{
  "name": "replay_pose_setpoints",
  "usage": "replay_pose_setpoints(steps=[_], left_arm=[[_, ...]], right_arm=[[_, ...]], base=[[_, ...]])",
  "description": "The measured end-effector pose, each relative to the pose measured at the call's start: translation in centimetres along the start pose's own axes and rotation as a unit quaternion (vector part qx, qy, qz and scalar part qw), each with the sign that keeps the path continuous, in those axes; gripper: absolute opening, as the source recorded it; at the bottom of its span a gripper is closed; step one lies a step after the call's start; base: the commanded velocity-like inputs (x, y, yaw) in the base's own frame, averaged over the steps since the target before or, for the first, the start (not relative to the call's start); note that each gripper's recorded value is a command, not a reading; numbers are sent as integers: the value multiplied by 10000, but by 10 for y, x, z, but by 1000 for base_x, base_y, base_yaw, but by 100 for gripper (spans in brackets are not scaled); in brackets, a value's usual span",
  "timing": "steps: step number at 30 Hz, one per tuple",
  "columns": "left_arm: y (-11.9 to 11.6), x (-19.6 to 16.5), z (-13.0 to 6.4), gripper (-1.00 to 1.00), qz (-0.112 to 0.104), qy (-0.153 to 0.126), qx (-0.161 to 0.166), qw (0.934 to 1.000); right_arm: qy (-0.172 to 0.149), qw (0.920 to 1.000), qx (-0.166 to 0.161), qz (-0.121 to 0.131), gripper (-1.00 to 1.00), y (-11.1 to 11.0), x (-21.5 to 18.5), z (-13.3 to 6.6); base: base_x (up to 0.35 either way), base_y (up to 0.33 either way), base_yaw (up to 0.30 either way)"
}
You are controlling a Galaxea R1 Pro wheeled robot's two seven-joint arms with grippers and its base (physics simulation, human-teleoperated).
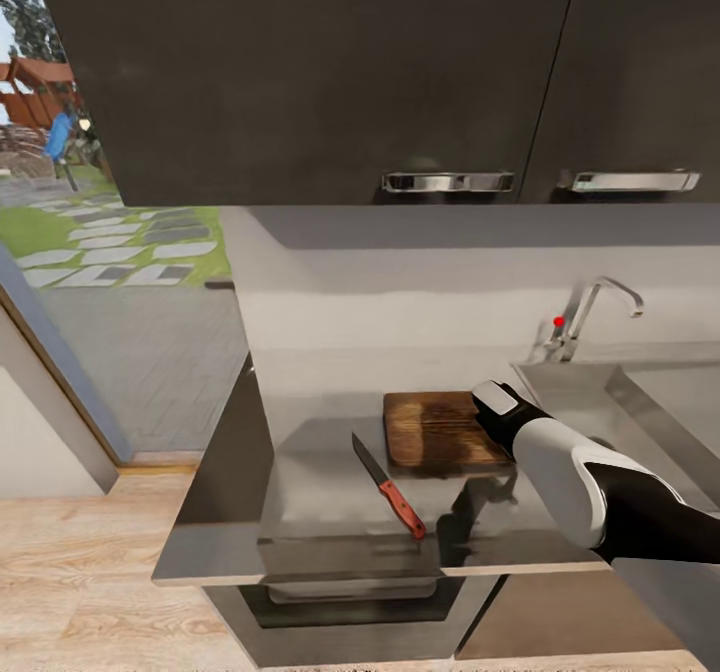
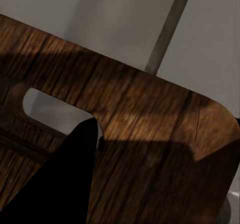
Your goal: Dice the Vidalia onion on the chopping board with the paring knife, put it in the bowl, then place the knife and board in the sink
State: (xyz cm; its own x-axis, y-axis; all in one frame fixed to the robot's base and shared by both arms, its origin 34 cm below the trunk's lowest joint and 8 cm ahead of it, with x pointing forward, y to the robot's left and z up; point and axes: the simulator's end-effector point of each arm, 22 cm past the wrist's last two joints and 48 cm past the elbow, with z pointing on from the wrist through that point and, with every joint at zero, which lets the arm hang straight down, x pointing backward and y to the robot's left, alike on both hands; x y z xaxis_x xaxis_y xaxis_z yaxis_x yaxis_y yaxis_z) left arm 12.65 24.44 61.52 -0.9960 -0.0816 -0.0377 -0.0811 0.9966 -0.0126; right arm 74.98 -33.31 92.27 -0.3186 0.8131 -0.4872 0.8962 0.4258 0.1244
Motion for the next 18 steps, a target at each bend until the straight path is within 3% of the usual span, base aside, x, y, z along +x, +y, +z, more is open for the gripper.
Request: replay_pose_setpoints(steps=[9,10,18], left_arm=[[0,4,0,100,-1,52,-4,10000],[0,4,0,100,-1,53,-4,10000],[0,4,0,100,-7,54,-4,10000]], right_arm=[[21,10000,44,-20,-100,-2,3,6],[20,10000,44,-21,100,-2,3,6],[16,10000,51,-18,100,-2,3,6]], base=[[1,0,0],[0,0,0],[0,0,0]])
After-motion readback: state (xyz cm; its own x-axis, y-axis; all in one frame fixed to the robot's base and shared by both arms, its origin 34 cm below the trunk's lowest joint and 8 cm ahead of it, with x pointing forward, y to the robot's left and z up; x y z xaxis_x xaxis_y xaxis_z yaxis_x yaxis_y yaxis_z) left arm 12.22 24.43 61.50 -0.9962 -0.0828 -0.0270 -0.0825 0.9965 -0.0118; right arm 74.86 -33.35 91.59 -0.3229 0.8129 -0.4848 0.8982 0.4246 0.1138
